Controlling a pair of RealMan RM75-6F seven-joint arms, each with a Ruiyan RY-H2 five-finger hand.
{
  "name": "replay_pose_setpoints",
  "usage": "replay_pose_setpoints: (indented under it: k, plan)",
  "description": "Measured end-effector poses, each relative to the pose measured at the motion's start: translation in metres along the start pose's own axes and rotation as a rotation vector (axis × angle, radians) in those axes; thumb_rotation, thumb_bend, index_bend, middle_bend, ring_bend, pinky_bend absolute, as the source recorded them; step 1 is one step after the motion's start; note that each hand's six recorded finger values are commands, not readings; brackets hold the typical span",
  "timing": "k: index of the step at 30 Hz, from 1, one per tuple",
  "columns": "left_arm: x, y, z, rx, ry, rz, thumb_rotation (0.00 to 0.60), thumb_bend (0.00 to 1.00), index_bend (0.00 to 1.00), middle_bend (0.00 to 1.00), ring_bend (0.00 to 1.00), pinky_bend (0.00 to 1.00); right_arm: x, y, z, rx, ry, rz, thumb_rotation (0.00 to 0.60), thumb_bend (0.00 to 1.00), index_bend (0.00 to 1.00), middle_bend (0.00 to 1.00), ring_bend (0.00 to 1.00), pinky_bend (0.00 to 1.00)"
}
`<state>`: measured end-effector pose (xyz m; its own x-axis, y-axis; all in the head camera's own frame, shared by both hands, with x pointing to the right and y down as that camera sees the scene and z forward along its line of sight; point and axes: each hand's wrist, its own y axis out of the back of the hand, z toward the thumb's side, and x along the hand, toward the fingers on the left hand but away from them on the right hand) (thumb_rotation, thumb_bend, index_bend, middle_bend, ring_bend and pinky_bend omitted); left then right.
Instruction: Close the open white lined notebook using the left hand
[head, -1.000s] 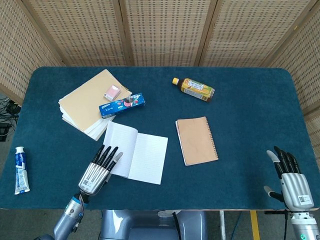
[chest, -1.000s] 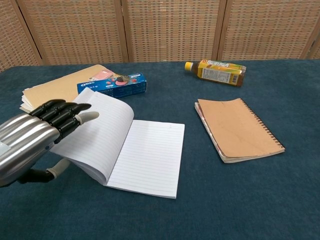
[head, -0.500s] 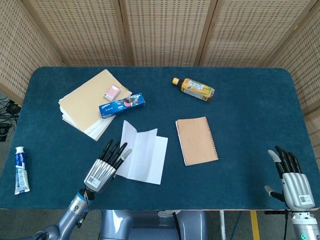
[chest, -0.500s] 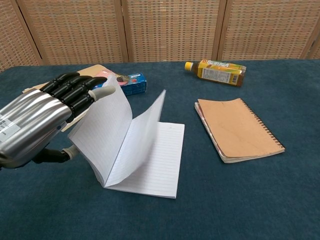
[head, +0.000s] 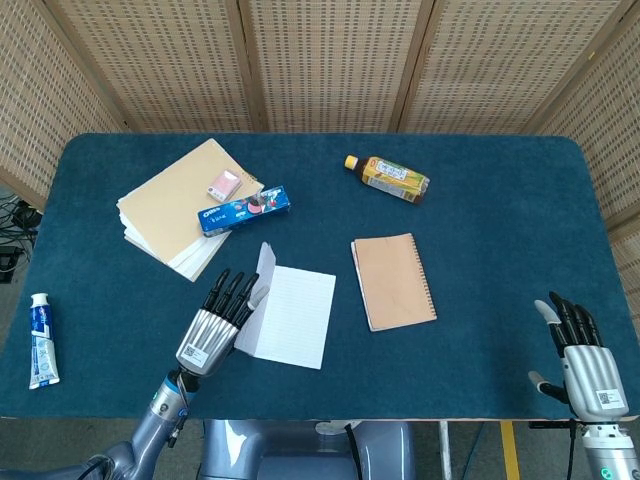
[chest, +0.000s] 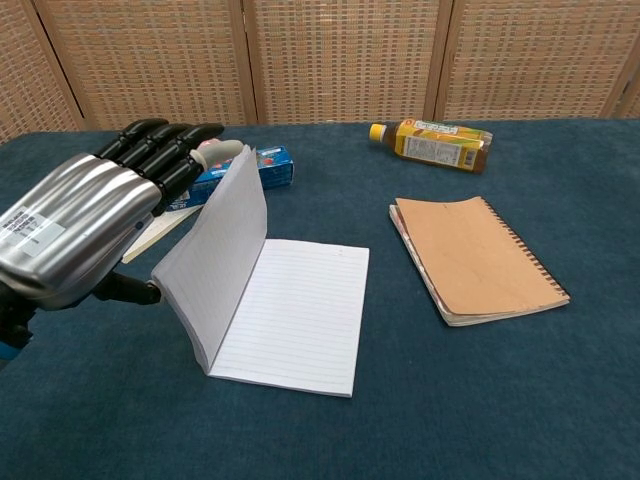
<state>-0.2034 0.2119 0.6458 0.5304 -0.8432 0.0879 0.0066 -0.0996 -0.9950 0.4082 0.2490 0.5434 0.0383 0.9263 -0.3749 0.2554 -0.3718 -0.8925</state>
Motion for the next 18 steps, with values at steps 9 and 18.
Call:
replay_pose_setpoints:
  k: [9, 18]
  plan:
    - [0.014, 0.003, 0.018, 0.039, -0.035, 0.011, 0.600, 0.29, 0.00, 0.00, 0.00, 0.00, -0.001, 0.000, -0.001, -0.004, -0.003, 0.001, 0.600, 0.10, 0.00, 0.00, 0.00, 0.00]
    - [0.019, 0.004, 0.035, 0.035, -0.054, -0.010, 0.600, 0.32, 0.00, 0.00, 0.00, 0.00, -0.001, 0.001, -0.002, -0.008, -0.007, 0.002, 0.600, 0.10, 0.00, 0.00, 0.00, 0.00]
